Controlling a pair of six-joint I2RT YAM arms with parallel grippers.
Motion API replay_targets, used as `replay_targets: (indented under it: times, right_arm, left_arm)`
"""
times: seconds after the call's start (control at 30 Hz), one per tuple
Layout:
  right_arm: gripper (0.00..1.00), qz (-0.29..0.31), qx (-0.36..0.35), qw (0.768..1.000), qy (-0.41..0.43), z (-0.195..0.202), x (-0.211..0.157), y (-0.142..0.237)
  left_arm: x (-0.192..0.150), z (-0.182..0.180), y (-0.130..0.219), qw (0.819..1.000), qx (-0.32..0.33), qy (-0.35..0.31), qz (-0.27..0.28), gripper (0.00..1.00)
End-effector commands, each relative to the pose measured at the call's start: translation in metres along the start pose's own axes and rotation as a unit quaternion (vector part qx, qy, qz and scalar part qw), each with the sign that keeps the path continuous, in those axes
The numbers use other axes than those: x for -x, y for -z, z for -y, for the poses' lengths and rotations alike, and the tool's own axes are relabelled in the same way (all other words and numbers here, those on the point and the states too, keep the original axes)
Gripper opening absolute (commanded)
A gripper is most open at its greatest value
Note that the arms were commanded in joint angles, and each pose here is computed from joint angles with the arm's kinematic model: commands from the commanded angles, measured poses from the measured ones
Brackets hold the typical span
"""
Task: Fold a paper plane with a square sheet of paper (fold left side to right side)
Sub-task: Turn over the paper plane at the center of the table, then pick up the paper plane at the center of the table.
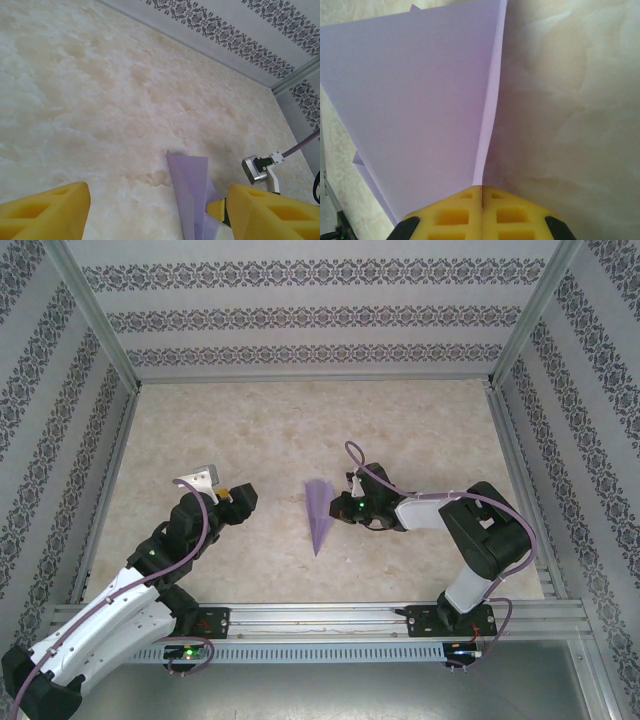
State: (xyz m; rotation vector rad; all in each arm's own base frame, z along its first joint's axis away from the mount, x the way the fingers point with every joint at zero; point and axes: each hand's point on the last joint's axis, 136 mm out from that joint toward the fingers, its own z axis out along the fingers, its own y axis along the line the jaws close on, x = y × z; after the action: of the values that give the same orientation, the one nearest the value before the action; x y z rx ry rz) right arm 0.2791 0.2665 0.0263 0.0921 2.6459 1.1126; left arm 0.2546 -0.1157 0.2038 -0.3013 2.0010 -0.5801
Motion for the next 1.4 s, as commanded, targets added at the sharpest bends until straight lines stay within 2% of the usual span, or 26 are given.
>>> replay_targets:
  times: [0.0,0.33,0.63,0.83,1.1,1.37]
  right_arm:
    - [0.07,0.008,-0.016,1.0,0.012,0.004,0.003,0.005]
    - [0.27,0.019,-0.039,0.999,0.028,0.002,0.009,0.017]
    - [0.46,0.025,-0.111,0.992,0.059,-0.015,0.001,0.06]
    - [0.47,0.012,-0.126,0.991,0.046,-0.034,-0.02,0.063]
    - [0.54,0.002,-0.142,0.989,0.047,-0.043,-0.032,0.04]
    - [0.49,-0.022,-0.15,0.987,0.062,-0.049,-0.035,0.016]
  left_arm:
    - [-0.003,-0.008,-0.001,1.0,0.014,0.003,-0.006,0.73]
    - [-0.005,-0.006,-0.004,1.0,0.01,-0.002,-0.015,0.75]
    - [0.001,-0.004,-0.004,1.0,0.003,-0.007,-0.012,0.82]
    - [0.001,-0.008,-0.005,1.0,0.005,-0.003,-0.013,0.83]
    - [-0.003,-0.013,-0.006,1.0,0.009,-0.004,-0.018,0.83]
    - [-0.006,-0.018,-0.005,1.0,0.014,-0.006,-0.021,0.84]
